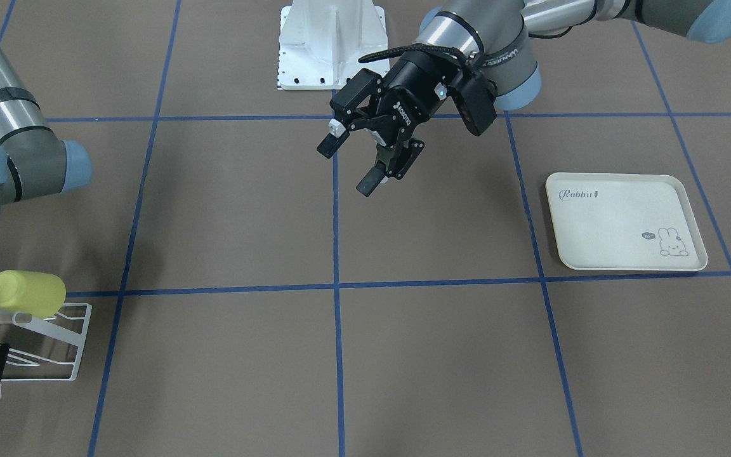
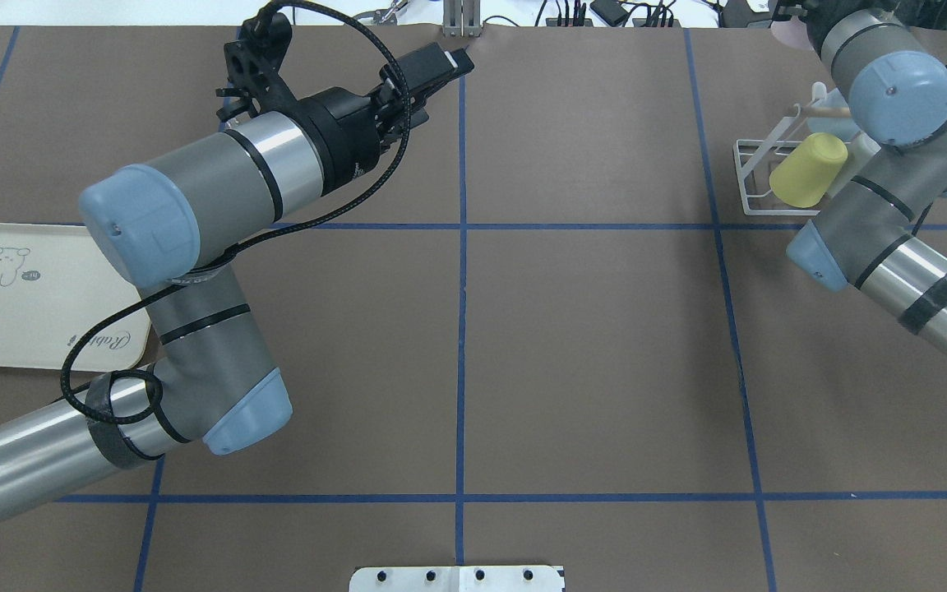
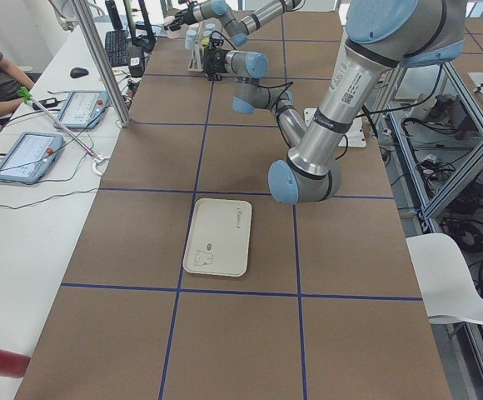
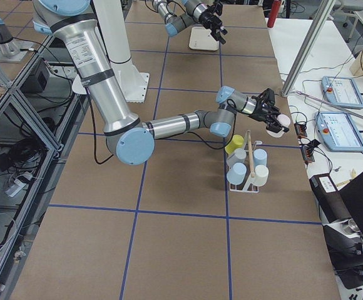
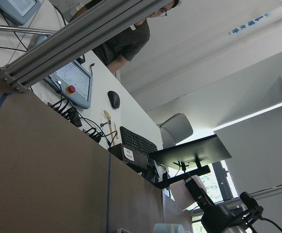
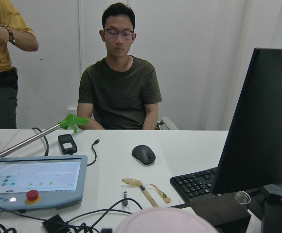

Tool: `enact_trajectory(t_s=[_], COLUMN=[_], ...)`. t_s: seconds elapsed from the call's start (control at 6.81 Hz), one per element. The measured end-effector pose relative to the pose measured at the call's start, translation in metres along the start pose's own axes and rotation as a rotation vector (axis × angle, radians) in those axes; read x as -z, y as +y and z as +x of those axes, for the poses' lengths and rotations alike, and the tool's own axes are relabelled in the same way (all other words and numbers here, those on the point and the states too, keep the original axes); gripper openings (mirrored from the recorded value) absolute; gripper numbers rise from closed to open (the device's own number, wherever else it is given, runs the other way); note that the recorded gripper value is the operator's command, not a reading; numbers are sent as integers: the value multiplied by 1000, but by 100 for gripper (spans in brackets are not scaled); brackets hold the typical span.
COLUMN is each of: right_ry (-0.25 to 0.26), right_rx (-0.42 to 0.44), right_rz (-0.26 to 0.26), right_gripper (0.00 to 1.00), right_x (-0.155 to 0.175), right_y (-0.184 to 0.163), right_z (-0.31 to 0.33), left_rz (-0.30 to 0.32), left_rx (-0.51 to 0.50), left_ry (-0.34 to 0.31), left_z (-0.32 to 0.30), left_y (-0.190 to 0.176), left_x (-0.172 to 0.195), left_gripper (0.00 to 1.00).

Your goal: Transfer IKEA cup to right arm and place on rack

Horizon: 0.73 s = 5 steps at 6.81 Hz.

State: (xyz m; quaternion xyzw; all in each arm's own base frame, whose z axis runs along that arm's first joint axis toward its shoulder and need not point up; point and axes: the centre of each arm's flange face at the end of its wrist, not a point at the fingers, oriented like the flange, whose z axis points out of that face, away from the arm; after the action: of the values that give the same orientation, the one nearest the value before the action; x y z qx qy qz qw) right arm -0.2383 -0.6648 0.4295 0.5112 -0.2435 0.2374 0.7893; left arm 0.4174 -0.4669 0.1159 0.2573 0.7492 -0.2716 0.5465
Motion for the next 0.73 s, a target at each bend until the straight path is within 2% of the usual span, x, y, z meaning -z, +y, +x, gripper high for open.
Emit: enact_trajectory(t_s=[0.73], right_ry=[1], right_rx=[30], right_rz=[-22], right_gripper=[0], right_x=[25], right_y=[24], right_z=[29], left_rz=[-4], left_rx=[1], left_ry=[-2], left_z=[-1], left_y=[2], left_x=[0], left_gripper=[100])
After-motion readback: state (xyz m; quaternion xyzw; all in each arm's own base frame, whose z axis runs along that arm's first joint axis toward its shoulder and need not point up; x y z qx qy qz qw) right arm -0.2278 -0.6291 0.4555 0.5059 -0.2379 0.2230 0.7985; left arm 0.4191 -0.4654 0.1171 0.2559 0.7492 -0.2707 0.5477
